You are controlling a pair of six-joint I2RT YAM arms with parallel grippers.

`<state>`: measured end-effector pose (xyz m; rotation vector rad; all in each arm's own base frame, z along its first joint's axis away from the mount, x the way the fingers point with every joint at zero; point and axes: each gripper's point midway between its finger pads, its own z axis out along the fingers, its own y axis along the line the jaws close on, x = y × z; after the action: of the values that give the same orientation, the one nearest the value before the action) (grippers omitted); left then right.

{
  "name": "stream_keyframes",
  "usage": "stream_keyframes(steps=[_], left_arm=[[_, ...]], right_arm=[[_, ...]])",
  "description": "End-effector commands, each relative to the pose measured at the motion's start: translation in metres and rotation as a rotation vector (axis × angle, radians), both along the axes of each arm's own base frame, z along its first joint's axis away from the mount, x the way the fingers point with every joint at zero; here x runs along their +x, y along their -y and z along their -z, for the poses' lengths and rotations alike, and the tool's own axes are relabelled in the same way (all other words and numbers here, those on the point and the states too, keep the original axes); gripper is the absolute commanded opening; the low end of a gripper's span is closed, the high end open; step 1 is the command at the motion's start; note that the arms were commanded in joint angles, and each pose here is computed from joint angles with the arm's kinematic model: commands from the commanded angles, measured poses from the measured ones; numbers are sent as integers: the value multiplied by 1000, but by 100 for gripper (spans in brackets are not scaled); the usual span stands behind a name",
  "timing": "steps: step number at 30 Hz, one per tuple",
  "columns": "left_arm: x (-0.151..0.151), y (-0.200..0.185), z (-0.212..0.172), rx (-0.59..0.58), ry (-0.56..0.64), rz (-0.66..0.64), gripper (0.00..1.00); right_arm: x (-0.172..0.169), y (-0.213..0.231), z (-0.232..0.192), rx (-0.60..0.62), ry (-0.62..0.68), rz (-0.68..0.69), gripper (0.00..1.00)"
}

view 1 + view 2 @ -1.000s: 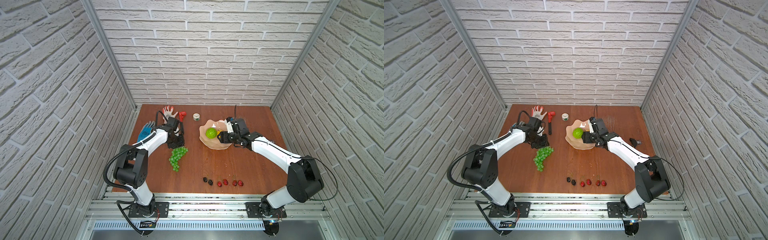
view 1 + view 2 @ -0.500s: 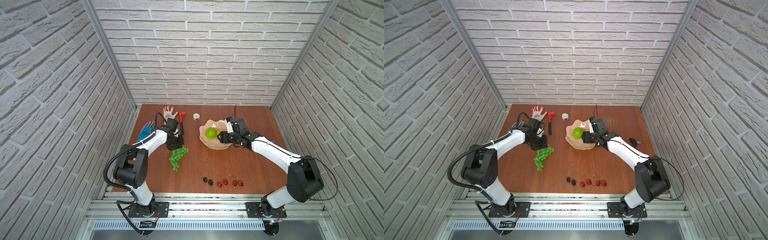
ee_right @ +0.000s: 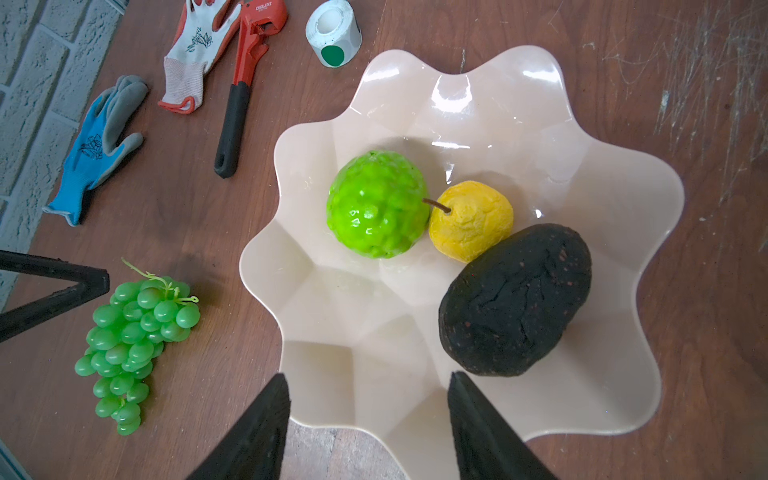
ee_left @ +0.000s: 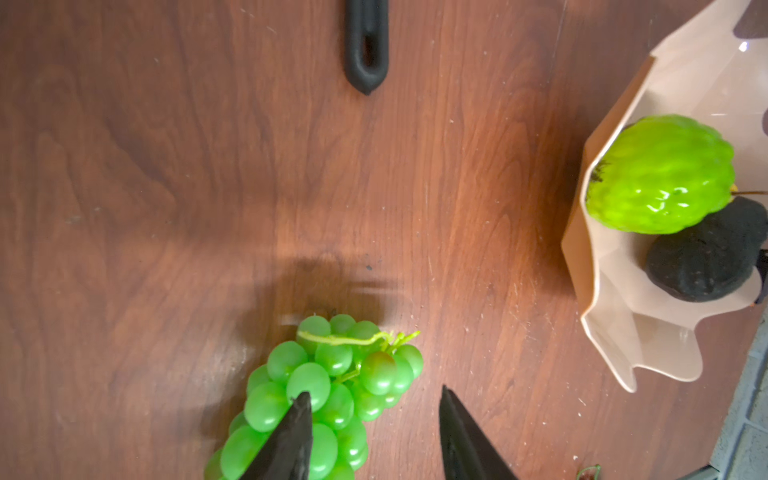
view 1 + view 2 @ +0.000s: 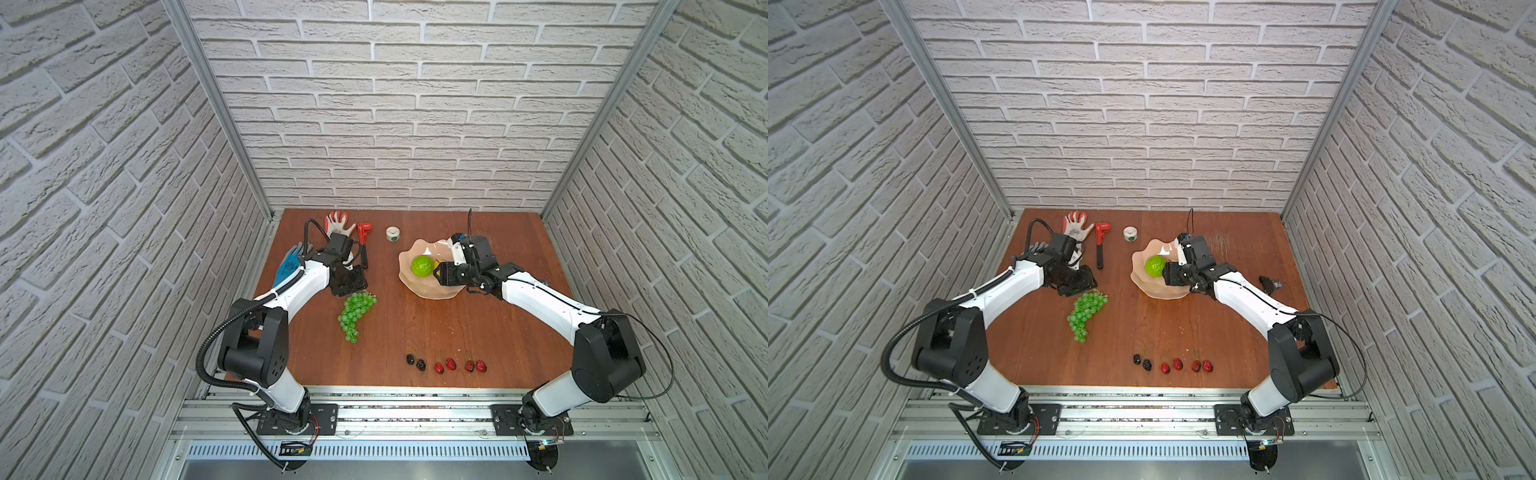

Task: Place and organize the fake fruits in the fruit bowl
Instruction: 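Close the left gripper on the grape stem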

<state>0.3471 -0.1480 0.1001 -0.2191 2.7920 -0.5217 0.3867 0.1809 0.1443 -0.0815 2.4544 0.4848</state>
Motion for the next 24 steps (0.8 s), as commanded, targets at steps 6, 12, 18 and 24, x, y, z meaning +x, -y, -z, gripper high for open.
stream_keyframes(steps=[6,12,18,24], left_arm=[[3,1,8,-17,-3,10,56],[6,9,16,-59,-18,6,56],[11,10,20,-70,4,-9,56],[19,10,24,-73,34,-36,54]], right_arm=[[10,-9,-2,28,12,-14,62],[12,-11,-1,30,6,-17,62],[12,-11,0,29,3,-17,62],[12,-11,0,28,-2,-18,62]])
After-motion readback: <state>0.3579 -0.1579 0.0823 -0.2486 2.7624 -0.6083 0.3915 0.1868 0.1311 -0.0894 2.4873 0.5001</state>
